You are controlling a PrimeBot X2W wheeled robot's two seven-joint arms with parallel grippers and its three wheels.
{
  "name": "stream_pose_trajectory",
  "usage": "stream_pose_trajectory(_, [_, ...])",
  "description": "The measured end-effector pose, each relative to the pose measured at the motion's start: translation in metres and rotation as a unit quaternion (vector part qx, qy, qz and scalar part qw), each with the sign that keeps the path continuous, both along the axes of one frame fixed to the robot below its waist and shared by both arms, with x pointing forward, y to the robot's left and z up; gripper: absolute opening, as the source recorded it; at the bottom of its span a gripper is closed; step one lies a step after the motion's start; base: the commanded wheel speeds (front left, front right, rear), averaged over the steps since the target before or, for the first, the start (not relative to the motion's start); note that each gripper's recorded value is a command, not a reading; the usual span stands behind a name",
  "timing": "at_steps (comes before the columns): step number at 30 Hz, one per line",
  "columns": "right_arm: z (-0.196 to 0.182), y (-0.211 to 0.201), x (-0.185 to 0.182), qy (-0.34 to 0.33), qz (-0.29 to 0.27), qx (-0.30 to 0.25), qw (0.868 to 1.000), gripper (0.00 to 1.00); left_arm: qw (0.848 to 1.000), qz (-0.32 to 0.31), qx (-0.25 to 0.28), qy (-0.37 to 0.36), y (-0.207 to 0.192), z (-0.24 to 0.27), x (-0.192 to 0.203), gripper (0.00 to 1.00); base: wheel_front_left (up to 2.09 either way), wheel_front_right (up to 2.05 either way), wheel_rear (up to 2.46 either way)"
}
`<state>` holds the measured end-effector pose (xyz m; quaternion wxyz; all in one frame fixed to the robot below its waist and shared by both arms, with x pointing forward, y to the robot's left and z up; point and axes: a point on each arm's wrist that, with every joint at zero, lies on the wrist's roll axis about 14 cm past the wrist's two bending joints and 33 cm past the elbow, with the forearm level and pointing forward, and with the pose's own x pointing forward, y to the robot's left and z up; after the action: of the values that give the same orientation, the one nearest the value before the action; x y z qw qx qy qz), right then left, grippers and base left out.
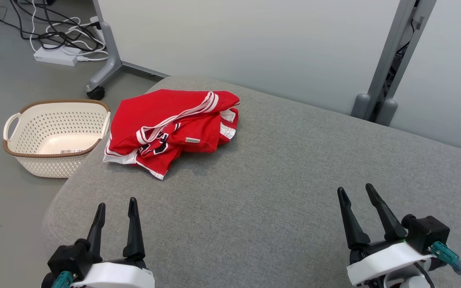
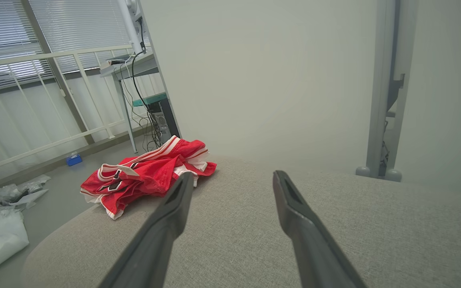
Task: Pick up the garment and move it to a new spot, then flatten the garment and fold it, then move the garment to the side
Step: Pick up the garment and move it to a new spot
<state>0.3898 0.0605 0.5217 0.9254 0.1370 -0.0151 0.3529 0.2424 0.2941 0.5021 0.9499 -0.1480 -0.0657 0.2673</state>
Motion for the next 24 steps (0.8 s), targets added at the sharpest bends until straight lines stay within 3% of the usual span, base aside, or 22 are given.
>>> stream_pose_trajectory(17, [0.002,0.000,0.002,0.000,-0.002,0.004,1.000,1.00,1.000,0.008,0.001,-0.008,0.005,0.005,-0.003,1.00,0.00,0.00,0.00])
stream_pose_trajectory(24, [0.001,-0.010,0.011,-0.025,-0.010,-0.023,0.999,1.00,0.999,-0.021,0.045,-0.016,0.008,0.023,0.027,1.00,0.00,0.00,0.00])
